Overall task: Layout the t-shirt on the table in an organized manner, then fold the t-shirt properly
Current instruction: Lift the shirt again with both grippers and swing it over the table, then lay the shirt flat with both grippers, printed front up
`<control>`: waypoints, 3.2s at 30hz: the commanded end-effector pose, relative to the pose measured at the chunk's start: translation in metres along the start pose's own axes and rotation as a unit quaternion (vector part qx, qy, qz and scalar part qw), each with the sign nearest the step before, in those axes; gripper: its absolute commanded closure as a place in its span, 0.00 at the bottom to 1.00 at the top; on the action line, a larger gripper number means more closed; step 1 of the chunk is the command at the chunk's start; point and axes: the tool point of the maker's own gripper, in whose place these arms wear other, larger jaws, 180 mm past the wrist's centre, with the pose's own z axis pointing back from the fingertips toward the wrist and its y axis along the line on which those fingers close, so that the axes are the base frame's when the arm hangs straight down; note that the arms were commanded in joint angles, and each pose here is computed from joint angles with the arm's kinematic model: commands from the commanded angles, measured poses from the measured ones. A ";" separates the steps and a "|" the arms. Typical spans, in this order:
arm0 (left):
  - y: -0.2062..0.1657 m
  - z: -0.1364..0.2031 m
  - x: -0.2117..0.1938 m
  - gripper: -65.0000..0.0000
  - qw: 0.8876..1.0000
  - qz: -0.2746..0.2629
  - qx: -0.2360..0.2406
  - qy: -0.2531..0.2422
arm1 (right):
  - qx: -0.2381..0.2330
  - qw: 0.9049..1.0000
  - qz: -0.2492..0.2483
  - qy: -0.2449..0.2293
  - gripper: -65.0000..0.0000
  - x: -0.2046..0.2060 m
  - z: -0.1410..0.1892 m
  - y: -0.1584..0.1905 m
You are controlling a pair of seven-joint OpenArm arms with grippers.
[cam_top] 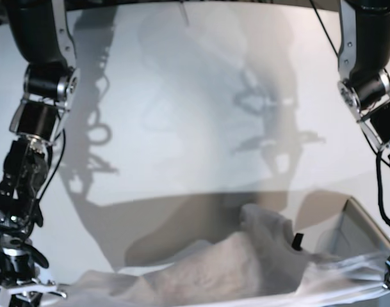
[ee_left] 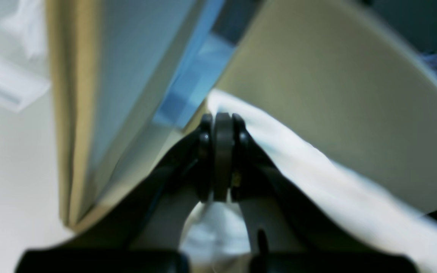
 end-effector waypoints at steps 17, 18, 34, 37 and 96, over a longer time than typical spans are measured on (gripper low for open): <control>-0.027 0.004 0.051 1.00 0.997 -0.041 -0.020 -0.061 | -0.006 1.000 -0.005 -0.021 1.00 0.042 -0.039 -0.018; -0.027 0.003 0.054 1.00 0.997 -0.037 -0.020 -0.061 | -0.006 1.000 -0.006 -0.023 1.00 0.044 -0.040 -0.018; -0.039 -0.059 0.072 1.00 0.998 -0.032 0.000 -0.060 | -0.012 1.000 0.000 0.027 1.00 0.031 -0.098 -0.020; -0.060 -0.044 0.092 1.00 0.996 -0.044 -0.022 -0.080 | -0.011 1.000 0.000 -0.017 1.00 0.065 -0.103 -0.019; 0.195 0.255 -0.321 1.00 0.912 -0.017 0.247 0.327 | -0.055 0.921 0.022 0.384 1.00 -0.235 0.341 -0.054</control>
